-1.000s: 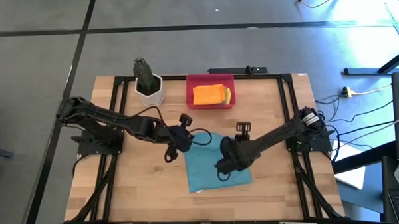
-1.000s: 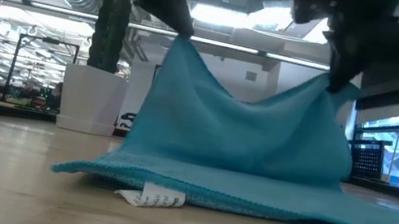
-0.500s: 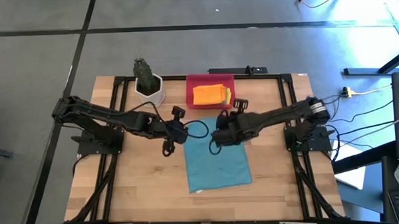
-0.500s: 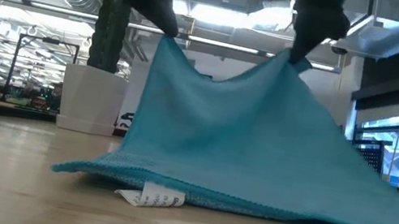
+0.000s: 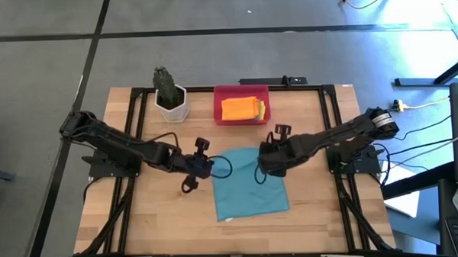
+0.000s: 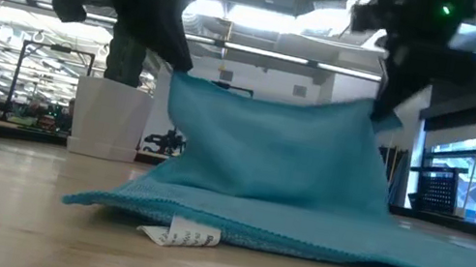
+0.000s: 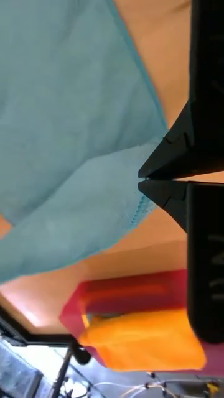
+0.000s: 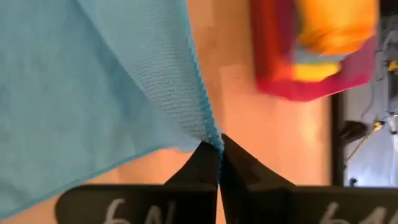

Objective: Fold microfiber towels
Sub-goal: Fold the blue microfiber cloth

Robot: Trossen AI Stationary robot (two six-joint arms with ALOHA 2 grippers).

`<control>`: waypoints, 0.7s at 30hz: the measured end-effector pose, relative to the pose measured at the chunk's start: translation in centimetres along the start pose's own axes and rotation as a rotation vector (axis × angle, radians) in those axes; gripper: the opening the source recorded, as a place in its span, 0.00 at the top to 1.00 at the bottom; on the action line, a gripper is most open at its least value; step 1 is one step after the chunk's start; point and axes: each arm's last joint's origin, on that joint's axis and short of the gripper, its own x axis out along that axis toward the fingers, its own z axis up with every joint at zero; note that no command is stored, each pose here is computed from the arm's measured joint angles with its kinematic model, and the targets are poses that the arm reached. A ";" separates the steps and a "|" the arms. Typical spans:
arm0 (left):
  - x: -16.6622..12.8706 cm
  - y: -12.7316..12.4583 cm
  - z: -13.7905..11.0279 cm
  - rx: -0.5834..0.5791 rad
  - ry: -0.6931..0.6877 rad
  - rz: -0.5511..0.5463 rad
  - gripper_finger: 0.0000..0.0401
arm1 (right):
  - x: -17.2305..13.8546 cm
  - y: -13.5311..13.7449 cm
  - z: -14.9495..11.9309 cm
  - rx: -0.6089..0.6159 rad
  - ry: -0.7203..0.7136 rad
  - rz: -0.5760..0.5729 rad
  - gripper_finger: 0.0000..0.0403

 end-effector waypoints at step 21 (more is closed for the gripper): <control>1.1 -8.5 2.5 0.031 -0.179 -0.138 1.00 | -3.4 8.9 -3.3 0.000 -0.191 0.293 0.99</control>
